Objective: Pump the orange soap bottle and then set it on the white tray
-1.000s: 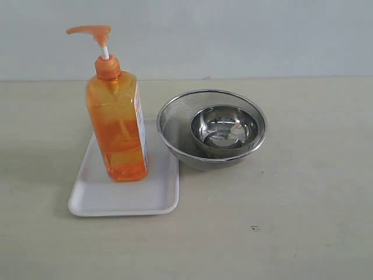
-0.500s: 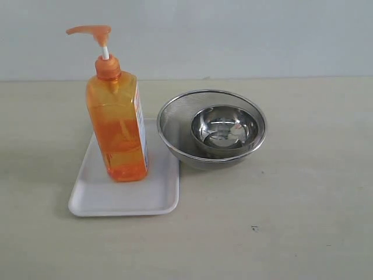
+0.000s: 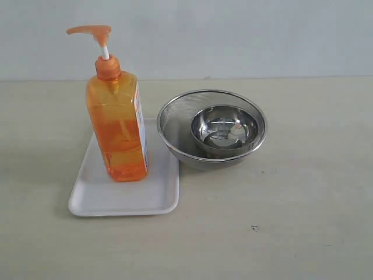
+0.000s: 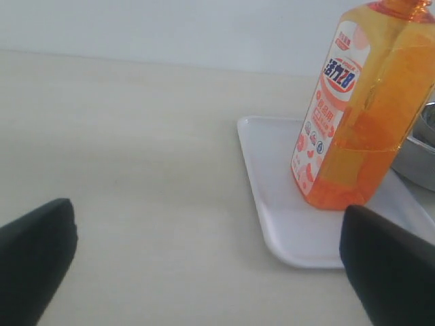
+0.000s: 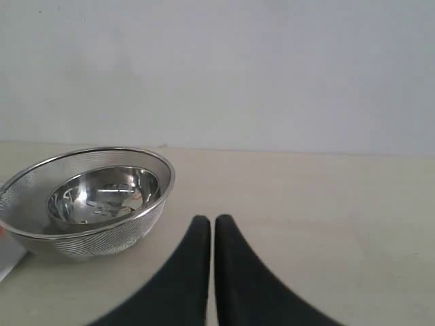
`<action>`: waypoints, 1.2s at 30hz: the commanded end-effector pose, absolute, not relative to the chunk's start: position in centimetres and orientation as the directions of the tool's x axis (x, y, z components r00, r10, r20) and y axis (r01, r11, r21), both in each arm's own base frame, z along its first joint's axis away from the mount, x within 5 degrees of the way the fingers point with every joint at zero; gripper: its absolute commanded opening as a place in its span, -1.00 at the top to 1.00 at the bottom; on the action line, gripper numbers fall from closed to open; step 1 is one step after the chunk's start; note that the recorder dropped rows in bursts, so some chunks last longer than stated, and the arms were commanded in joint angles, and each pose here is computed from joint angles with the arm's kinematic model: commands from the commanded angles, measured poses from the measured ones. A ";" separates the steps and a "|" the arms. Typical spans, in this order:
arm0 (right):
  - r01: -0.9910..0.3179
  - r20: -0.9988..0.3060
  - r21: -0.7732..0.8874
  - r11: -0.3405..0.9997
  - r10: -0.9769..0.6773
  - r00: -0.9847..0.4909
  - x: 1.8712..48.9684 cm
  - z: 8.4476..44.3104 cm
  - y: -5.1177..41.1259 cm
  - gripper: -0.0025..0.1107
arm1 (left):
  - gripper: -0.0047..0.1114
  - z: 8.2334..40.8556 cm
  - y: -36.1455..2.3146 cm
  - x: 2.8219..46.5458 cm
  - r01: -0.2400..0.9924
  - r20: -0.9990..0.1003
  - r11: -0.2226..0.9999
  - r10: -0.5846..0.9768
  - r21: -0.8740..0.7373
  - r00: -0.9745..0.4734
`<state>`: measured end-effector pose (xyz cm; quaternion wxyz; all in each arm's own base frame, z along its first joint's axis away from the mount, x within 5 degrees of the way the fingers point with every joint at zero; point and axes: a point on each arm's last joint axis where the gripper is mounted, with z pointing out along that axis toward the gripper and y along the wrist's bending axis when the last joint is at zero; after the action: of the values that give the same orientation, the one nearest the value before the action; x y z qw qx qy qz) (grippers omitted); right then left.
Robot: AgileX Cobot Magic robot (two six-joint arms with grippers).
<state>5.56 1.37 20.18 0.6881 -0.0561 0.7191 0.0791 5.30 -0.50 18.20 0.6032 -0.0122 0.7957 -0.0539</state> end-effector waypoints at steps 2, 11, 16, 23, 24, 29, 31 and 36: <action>-0.195 -0.998 -0.002 0.981 -0.013 -0.055 5.5 20.0 1.4 0.96 | -0.78 18.1 -0.5 5.3 0.045 -0.959 0.994 -0.080 -0.096 -0.272; -0.101 -0.974 0.006 0.995 -0.017 -0.226 5.4 18.5 0.5 0.96 | -0.78 18.1 -0.5 5.3 0.045 -0.959 0.994 -0.080 -0.096 -0.272; -0.100 -0.972 0.005 0.995 -0.019 -0.232 5.4 18.4 0.5 0.96 | -0.78 18.1 -0.5 5.3 0.045 -0.959 0.994 -0.080 -0.096 -0.272; -0.101 -0.971 0.016 0.995 -0.008 -0.238 5.4 18.4 0.6 0.96 | -0.78 18.1 -0.5 5.3 0.045 -0.959 0.994 -0.080 -0.096 -0.272; -0.101 -0.971 0.016 0.995 -0.008 -0.238 5.4 18.4 0.6 0.96 | -0.78 18.1 -0.5 5.3 0.045 -0.959 0.994 -0.080 -0.096 -0.272; -0.101 -0.971 0.016 0.995 -0.008 -0.240 5.4 18.4 0.6 0.96 | -0.78 18.1 -0.5 5.3 0.045 -0.959 0.994 -0.080 -0.096 -0.272; -0.101 -0.971 0.016 0.995 -0.008 -0.240 5.4 18.4 0.6 0.96 | -0.78 18.1 -0.5 5.3 0.045 -0.959 0.994 -0.080 -0.096 -0.272; -0.101 -0.971 0.016 0.995 -0.008 -0.240 5.4 18.4 0.6 0.96 | -0.78 18.1 -0.5 5.3 0.045 -0.959 0.994 -0.080 -0.096 -0.272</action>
<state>5.39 0.57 18.29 0.6123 -0.0355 0.7889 0.0381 5.30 -0.50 18.20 0.6032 -0.0122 0.7957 -0.0539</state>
